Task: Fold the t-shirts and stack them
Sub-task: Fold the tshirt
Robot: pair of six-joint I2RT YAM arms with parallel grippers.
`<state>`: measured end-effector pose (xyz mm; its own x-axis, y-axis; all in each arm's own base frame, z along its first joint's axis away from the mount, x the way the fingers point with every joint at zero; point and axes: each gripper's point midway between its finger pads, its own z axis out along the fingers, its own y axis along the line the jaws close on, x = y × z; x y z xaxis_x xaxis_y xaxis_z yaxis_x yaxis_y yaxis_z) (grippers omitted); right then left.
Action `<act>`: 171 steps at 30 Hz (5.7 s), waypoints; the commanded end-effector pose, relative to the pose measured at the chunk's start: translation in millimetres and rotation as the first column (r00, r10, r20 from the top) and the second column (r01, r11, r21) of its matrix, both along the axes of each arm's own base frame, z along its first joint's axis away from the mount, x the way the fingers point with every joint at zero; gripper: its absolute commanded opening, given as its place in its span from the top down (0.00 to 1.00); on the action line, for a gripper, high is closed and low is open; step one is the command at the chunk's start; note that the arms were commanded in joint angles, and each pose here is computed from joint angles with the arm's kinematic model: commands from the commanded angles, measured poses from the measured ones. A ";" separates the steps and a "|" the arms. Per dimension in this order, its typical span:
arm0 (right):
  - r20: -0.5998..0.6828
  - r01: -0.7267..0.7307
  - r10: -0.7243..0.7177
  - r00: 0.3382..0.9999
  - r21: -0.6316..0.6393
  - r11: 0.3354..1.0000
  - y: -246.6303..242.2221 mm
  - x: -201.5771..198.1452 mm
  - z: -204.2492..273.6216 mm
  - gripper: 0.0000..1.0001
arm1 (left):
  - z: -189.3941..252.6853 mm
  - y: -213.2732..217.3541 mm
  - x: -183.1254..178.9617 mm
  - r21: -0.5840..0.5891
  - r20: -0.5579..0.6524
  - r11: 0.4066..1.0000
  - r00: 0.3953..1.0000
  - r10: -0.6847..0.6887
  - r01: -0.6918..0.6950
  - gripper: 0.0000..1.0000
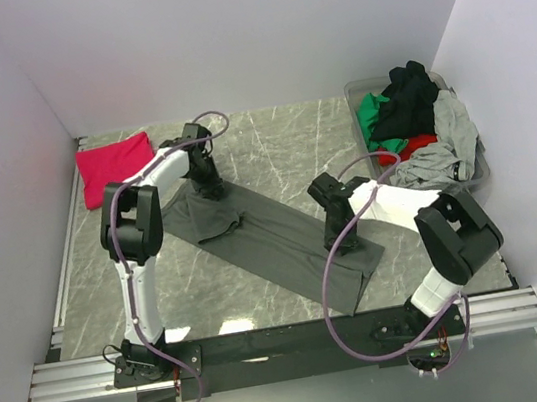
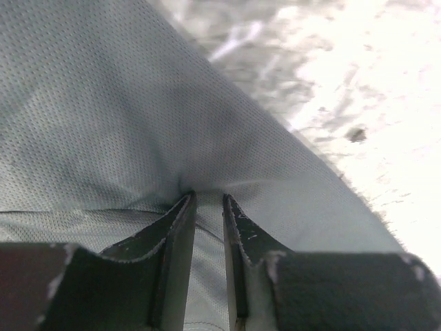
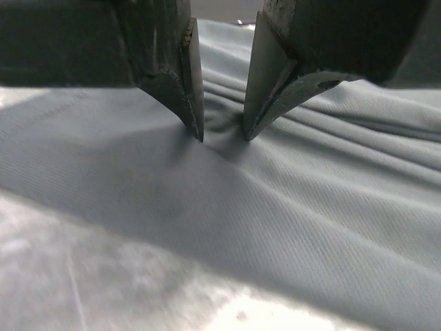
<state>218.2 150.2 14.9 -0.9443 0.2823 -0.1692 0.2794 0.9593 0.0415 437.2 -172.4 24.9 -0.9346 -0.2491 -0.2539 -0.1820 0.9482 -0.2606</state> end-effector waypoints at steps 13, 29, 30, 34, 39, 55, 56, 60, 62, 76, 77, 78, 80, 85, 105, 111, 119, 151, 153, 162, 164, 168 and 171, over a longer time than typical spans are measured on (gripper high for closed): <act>0.106 -0.239 0.231 0.967 0.071 0.969 14.5 10.2 51.8 0.62 | 107.1 -22.3 24.5 -0.090 0.197 0.996 0.980 -0.009 0.028 0.64; 0.074 -0.373 0.365 0.928 0.200 0.906 30.3 -17.1 16.7 0.58 | 30.9 -0.7 -80.2 -0.192 -0.119 0.978 0.991 0.064 -0.086 0.65; 0.062 -0.375 0.370 0.927 0.196 0.906 29.1 -18.8 13.2 0.58 | 29.0 2.1 -78.8 -0.189 -0.113 0.978 0.991 0.072 -0.092 0.65; 0.020 -0.385 0.387 0.922 0.161 0.909 23.4 -22.9 3.2 0.58 | 13.7 12.5 -78.2 -0.141 -0.129 0.985 0.989 0.078 -0.097 0.65; -0.001 -0.394 0.397 0.918 0.109 0.912 19.3 -22.6 -0.6 0.58 | -0.3 18.5 -77.7 -0.099 -0.140 0.992 0.988 0.070 -0.084 0.66; -0.126 -0.411 0.423 0.898 0.108 0.905 28.4 -45.7 -11.4 0.59 | -31.3 16.7 -49.0 -0.053 -0.119 0.998 0.992 -0.037 0.031 0.67; -0.132 -0.411 0.423 0.897 0.111 0.905 29.7 -47.5 -11.5 0.59 | -32.2 13.0 -45.7 -0.055 -0.114 0.997 0.992 -0.053 0.047 0.66; -0.165 -0.396 0.415 0.895 0.136 0.908 35.3 -59.2 -10.7 0.59 | -34.8 0.7 -23.0 -0.031 -0.070 0.991 0.988 -0.135 0.133 0.66; -0.179 -0.390 0.415 0.892 0.159 0.907 42.2 -66.7 -8.9 0.59 | -35.5 -6.9 -17.9 -0.030 -0.054 0.985 0.984 -0.172 0.171 0.66; -0.200 -0.381 0.429 0.881 0.239 0.893 114.7 -71.6 -2.1 0.59 | -44.7 -36.9 23.3 -0.034 0.043 0.942 0.942 -0.333 0.335 0.57; -0.205 -0.374 0.424 0.882 0.242 0.895 119.2 -71.0 -4.0 0.59 | -40.3 -39.5 31.4 -0.031 0.065 0.940 0.939 -0.338 0.341 0.56; -0.199 -0.363 0.415 0.888 0.251 0.897 126.4 -68.3 -1.6 0.59 | -45.6 -39.9 34.0 -0.028 0.062 0.939 0.938 -0.342 0.344 0.55; -0.212 -0.358 0.411 0.887 0.248 0.900 132.4 -69.7 -3.9 0.59 | -48.0 -41.1 39.5 -0.024 0.064 0.938 0.937 -0.343 0.346 0.55; -0.211 -0.322 0.380 0.900 0.266 0.909 149.6 -64.3 0.2 0.59 | -50.4 -49.2 61.2 -0.028 0.107 0.937 0.934 -0.342 0.347 0.53; -0.062 -0.432 0.464 0.884 0.276 0.859 180.9 -38.1 77.4 0.52 | 87.5 -91.4 108.8 -0.166 0.453 0.909 0.849 -0.274 0.382 0.32; -0.080 -0.432 0.457 0.886 0.217 0.876 135.0 -57.5 73.3 0.49 | 157.5 -84.4 92.9 -0.168 0.531 0.913 0.815 -0.233 0.371 0.26; -0.092 -0.426 0.450 0.888 0.205 0.881 96.1 -75.8 54.1 0.47 | 159.8 -46.5 9.4 -0.166 0.421 0.958 0.895 -0.144 0.232 0.26; -0.233 -0.470 0.532 0.814 0.276 0.839 86.6 -107.8 -13.3 0.70 | 31.5 7.2 -292.4 -0.269 -0.179 0.952 0.963 -0.200 0.147 0.37; -0.232 -0.474 0.536 0.812 0.275 0.837 86.8 -107.0 -12.9 0.70 | 29.6 6.2 -295.1 -0.271 -0.190 0.951 0.960 -0.204 0.149 0.38; -0.241 -0.482 0.543 0.804 0.270 0.833 85.8 -107.1 -13.9 0.71 | 19.2 -7.0 -304.0 -0.307 -0.252 0.940 0.939 -0.233 0.151 0.38; -0.245 -0.484 0.545 0.802 0.269 0.833 84.9 -107.8 -14.6 0.71 | 15.6 -6.0 -305.2 -0.292 -0.266 0.945 0.937 -0.227 0.146 0.39; -0.241 -0.488 0.550 0.800 0.272 0.829 85.5 -107.3 -13.5 0.71 | 8.8 -3.4 -309.8 -0.265 -0.301 0.954 0.928 -0.220 0.140 0.40; -0.242 -0.488 0.549 0.800 0.271 0.830 85.7 -107.1 -14.0 0.71 | 5.6 -2.0 -309.9 -0.246 -0.310 0.959 0.927 -0.213 0.138 0.40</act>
